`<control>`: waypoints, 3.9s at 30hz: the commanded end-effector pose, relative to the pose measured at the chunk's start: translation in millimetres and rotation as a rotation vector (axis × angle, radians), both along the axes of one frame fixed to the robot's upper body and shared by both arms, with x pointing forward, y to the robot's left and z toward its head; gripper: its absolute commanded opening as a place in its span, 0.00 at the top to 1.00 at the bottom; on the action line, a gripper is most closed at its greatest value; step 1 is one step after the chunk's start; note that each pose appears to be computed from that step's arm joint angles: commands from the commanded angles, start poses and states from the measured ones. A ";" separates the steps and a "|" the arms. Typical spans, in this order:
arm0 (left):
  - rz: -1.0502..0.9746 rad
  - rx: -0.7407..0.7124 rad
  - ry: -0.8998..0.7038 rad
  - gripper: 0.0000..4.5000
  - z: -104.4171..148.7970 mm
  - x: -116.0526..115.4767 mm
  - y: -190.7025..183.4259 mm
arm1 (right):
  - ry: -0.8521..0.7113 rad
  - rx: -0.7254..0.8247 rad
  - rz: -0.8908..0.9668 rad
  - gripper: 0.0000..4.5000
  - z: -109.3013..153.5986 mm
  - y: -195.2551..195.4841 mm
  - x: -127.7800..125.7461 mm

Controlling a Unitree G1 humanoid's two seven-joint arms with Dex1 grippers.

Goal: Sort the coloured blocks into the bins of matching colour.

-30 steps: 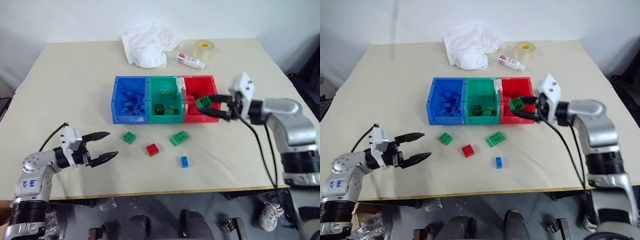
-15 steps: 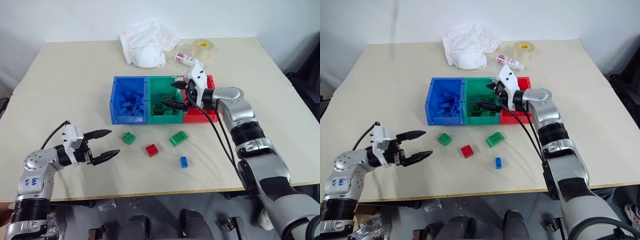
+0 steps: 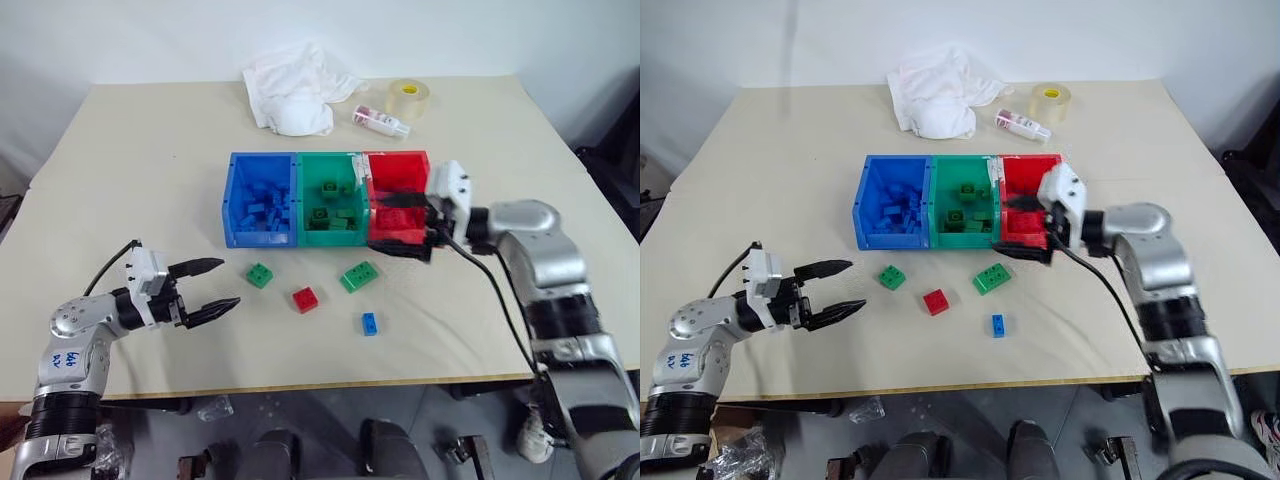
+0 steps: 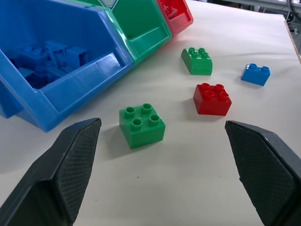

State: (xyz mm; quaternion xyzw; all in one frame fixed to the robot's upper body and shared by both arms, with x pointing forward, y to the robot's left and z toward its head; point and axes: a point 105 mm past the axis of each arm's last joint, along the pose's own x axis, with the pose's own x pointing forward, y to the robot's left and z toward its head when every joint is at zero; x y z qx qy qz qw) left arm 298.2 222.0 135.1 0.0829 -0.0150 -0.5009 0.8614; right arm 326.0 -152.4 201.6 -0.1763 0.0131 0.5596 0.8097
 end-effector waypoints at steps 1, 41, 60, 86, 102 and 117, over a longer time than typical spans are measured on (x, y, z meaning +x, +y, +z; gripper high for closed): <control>0.001 0.014 -0.026 0.00 4.9 -0.3 6.1 | 0.043 -0.044 -0.013 0.01 -1.2 -25.3 -38.6; -0.036 -0.037 -0.030 0.00 0.0 -24.7 -12.0 | 0.182 -0.234 0.221 0.59 -87.7 46.1 -39.1; -0.043 -0.053 -0.059 0.00 3.7 -9.5 -18.4 | -0.206 0.127 0.067 0.67 50.3 171.2 56.2; -0.008 -0.020 -0.052 0.00 3.4 -7.0 1.4 | -0.152 0.071 0.154 0.01 10.4 51.7 -0.9; -0.011 -0.002 -0.066 0.00 7.4 -1.6 6.0 | 0.072 -0.113 -0.134 0.01 -20.0 -61.9 -51.7; -0.001 -0.025 -0.090 0.00 10.7 -5.6 -3.3 | 0.129 -0.157 0.104 0.01 -61.2 11.2 7.9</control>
